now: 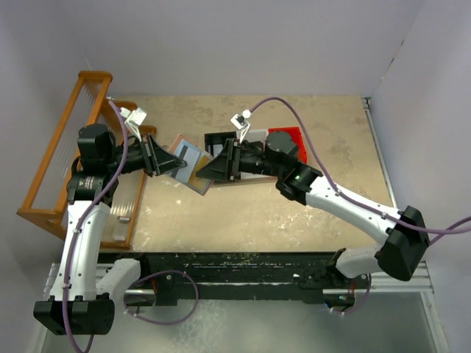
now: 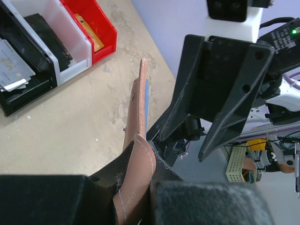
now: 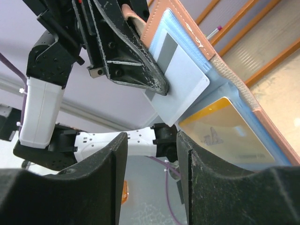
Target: Take the credit cards out of the card holder
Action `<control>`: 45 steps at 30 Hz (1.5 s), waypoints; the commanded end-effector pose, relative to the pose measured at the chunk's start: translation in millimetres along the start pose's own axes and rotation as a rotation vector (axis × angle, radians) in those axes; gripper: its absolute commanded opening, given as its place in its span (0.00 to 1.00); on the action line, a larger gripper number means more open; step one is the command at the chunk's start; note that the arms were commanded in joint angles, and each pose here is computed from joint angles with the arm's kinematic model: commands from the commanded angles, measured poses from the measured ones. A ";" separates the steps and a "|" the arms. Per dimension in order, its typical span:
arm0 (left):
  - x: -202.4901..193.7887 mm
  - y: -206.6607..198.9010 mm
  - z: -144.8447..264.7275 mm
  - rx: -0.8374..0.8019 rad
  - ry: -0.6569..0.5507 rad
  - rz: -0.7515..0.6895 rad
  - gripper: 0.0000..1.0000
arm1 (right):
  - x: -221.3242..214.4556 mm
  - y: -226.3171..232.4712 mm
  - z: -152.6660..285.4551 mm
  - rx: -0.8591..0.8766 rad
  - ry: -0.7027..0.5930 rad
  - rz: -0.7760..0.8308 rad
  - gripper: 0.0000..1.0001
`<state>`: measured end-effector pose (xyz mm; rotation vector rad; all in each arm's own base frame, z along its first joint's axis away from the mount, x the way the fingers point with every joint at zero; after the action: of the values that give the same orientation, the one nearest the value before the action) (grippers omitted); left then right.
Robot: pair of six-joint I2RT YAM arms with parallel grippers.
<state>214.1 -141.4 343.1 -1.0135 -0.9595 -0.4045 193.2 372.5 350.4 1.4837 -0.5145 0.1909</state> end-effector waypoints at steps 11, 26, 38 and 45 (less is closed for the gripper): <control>22.5 -35.2 6.1 -0.171 -0.051 0.011 0.00 | 0.1 27.2 -10.7 0.216 0.009 -0.018 0.41; 23.7 -50.9 12.4 -0.215 -0.062 0.038 0.01 | 8.3 37.7 -16.5 0.296 -0.020 -0.041 0.29; 13.6 -58.1 15.4 -0.282 -0.041 0.076 0.16 | 4.5 43.2 -11.4 0.358 -0.015 -0.065 0.00; 17.1 -65.0 18.0 -0.304 -0.051 0.092 0.18 | -2.5 39.1 -5.7 0.352 -0.002 -0.078 0.00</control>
<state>187.8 -153.1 379.5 -1.2959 -0.9081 -0.3809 186.4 392.9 356.1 1.7593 -0.3793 0.1817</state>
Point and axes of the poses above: each gripper's point midway between its finger pads, its own z axis back along the fingers, its own y axis along the line the jaws close on, x = y × z, the point moved 2 cm from there along z, back along the fingers, and after that the axes turned 14 degrees about -z, right-handed, at the moved point
